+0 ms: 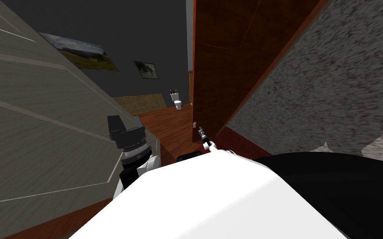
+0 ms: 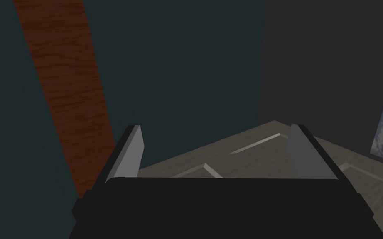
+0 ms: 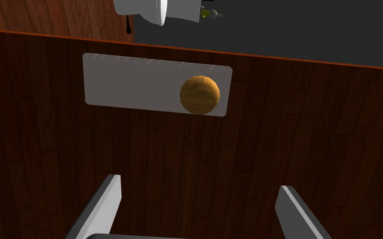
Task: Push the door open
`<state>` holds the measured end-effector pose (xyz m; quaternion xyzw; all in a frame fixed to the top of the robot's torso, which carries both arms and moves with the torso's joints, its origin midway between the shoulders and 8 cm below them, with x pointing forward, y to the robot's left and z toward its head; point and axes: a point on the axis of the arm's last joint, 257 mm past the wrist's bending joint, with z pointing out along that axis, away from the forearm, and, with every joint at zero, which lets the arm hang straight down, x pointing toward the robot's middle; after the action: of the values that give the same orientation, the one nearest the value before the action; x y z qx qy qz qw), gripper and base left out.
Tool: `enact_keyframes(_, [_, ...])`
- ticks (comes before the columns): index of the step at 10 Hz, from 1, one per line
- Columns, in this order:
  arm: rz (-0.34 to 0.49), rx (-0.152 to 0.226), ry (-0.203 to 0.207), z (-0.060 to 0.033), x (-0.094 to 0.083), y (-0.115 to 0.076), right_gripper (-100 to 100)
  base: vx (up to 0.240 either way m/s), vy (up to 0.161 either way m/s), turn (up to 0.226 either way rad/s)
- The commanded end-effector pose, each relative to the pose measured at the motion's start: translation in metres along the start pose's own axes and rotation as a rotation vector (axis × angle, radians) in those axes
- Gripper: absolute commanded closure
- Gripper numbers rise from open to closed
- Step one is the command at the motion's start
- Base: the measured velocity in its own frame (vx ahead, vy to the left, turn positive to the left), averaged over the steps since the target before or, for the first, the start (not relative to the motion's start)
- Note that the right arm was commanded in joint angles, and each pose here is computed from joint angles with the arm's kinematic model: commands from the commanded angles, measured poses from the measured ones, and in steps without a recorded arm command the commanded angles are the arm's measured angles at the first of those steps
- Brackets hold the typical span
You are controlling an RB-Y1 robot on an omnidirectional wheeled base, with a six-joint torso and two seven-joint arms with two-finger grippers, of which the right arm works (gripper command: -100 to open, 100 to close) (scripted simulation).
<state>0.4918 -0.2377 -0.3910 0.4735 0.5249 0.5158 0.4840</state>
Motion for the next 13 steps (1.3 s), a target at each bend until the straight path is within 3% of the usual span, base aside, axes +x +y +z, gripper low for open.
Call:
enact_keyframes(1, [0.010,0.001,0.003,0.0003,0.005,0.000,-100,-0.257,0.066,-0.033])
enact_keyframes(3, [0.020,0.001,0.006,0.0006,0.009,0.000,-100,-0.225,0.060,-0.035])
enact_keyframes(5, [0.013,0.000,0.001,-0.0010,0.005,0.000,-100,-0.009,0.010,0.006])
enact_keyframes(13, [0.008,-0.011,-0.019,-0.0061,-0.002,0.000,-100,0.200,0.017,0.025])
